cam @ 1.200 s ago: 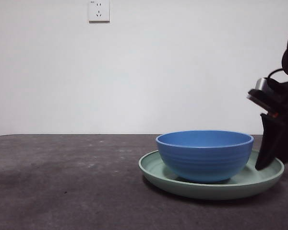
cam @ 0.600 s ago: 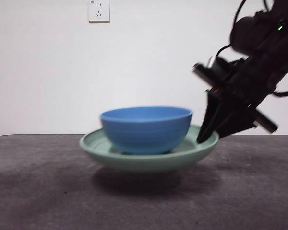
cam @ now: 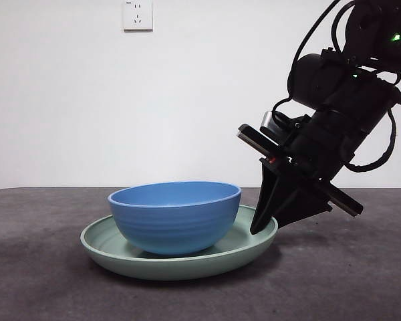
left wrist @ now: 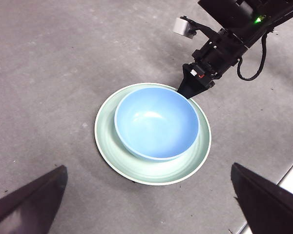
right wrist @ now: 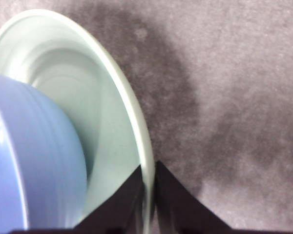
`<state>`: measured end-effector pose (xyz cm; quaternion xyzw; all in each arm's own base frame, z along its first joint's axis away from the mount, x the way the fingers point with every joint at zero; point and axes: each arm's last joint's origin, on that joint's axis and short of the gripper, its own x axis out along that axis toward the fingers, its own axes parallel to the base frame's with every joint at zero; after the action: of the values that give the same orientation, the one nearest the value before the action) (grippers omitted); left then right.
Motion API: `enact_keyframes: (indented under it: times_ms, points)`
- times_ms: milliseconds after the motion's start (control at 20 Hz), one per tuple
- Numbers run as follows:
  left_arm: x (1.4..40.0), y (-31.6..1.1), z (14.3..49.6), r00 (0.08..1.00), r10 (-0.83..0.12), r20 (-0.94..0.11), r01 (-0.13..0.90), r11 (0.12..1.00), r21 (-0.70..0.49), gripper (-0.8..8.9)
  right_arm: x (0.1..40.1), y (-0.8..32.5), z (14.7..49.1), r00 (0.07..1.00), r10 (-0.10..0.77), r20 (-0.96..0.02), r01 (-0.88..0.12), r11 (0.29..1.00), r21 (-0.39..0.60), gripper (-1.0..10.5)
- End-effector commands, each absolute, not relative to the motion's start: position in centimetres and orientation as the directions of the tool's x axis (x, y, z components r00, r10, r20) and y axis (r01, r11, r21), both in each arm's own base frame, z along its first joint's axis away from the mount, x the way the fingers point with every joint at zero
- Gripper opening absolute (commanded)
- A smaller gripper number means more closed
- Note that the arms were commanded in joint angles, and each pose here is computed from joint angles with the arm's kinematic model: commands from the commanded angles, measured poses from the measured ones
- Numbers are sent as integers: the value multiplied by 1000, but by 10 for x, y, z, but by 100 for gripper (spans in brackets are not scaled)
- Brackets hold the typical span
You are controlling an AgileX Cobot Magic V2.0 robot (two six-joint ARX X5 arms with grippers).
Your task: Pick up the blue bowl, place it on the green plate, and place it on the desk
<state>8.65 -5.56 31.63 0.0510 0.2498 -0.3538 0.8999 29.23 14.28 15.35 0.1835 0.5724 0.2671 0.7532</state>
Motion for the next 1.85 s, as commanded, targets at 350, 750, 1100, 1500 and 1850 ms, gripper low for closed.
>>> enact_keyframes:
  times_ms: [350,750,1100,1500,1850]
  points:
    - [86,-56,320,630,-618,-469,666,741,-83,675,305,145,166,232,621,-749,-205,784,587,285]
    - [86,-56,319,627,-617,-476,665,742,-85,675,307,128,254,347,385,-855,-223,920,323,482]
    - [85,-55,317,617,-611,-496,664,743,-90,675,218,92,335,462,213,-861,-277,957,88,533]
    - [85,-56,318,620,-613,-490,664,742,-88,675,105,65,342,555,406,-726,-457,878,141,550]
    - [85,-56,318,620,-613,-489,665,742,-87,675,72,48,331,580,470,-665,-479,857,189,550]
